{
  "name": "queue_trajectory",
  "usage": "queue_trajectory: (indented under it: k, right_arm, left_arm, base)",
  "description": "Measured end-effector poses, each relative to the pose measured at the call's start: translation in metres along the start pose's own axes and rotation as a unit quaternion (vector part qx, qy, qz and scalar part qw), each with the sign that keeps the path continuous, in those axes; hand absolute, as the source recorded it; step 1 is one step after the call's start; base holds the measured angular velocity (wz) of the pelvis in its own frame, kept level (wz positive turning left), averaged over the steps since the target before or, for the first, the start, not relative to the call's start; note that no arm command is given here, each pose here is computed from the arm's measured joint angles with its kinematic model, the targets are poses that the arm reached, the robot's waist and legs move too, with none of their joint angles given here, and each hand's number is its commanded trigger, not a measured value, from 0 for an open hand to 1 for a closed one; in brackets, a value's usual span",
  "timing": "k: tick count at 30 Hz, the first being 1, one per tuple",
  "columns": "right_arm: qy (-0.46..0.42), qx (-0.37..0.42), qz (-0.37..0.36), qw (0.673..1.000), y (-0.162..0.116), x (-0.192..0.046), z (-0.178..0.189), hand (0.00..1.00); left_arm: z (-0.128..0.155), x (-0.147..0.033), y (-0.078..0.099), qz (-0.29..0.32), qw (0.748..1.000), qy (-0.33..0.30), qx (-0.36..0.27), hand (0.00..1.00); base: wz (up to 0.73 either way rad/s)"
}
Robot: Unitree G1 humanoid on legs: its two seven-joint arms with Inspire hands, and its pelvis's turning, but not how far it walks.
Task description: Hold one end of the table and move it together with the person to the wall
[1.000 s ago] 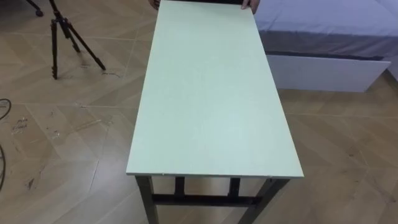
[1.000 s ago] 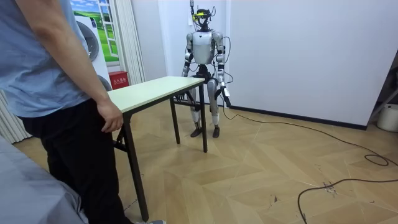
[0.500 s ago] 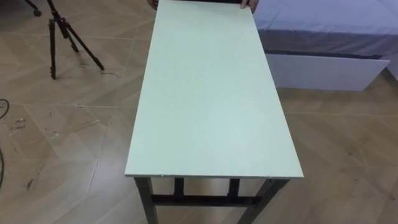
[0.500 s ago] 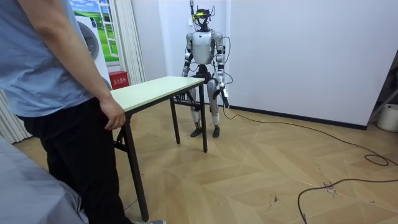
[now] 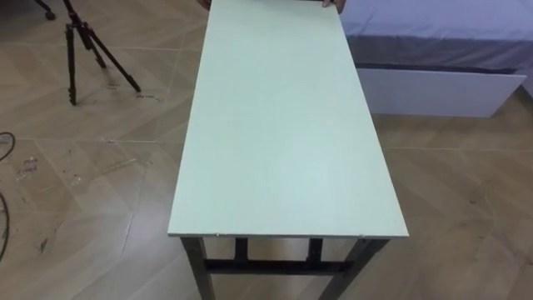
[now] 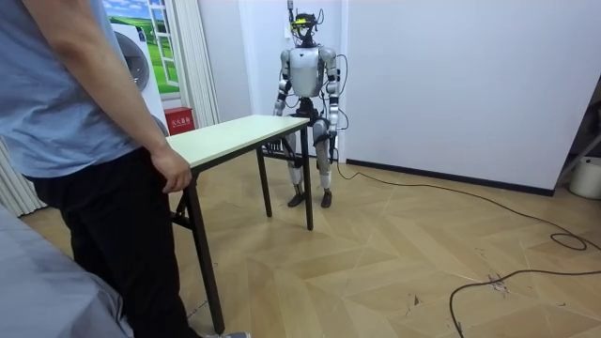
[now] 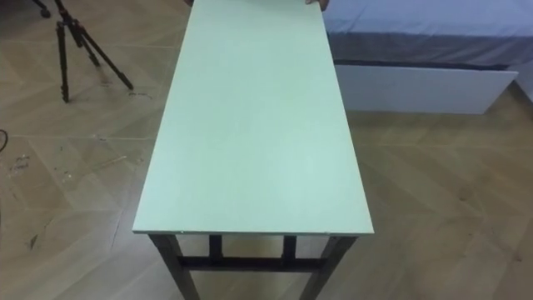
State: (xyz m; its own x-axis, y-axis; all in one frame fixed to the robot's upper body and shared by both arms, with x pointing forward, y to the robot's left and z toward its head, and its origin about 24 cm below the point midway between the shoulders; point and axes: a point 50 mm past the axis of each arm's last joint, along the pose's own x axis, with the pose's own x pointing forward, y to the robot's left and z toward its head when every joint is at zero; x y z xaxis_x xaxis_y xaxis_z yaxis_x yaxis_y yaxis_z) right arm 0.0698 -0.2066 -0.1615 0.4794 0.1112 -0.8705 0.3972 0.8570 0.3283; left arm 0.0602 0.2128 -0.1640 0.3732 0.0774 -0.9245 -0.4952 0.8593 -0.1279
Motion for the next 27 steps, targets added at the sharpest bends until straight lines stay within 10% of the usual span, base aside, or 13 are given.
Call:
queue_trajectory:
  k: [27]
  right_arm:
    - [-0.150,0.060,0.264,0.951,0.078,-0.030,0.040,0.00]
  left_arm:
    - [0.045,-0.044,-0.088,-0.295,0.945,-0.134,-0.044,0.00]
  base:
    - [0.01]
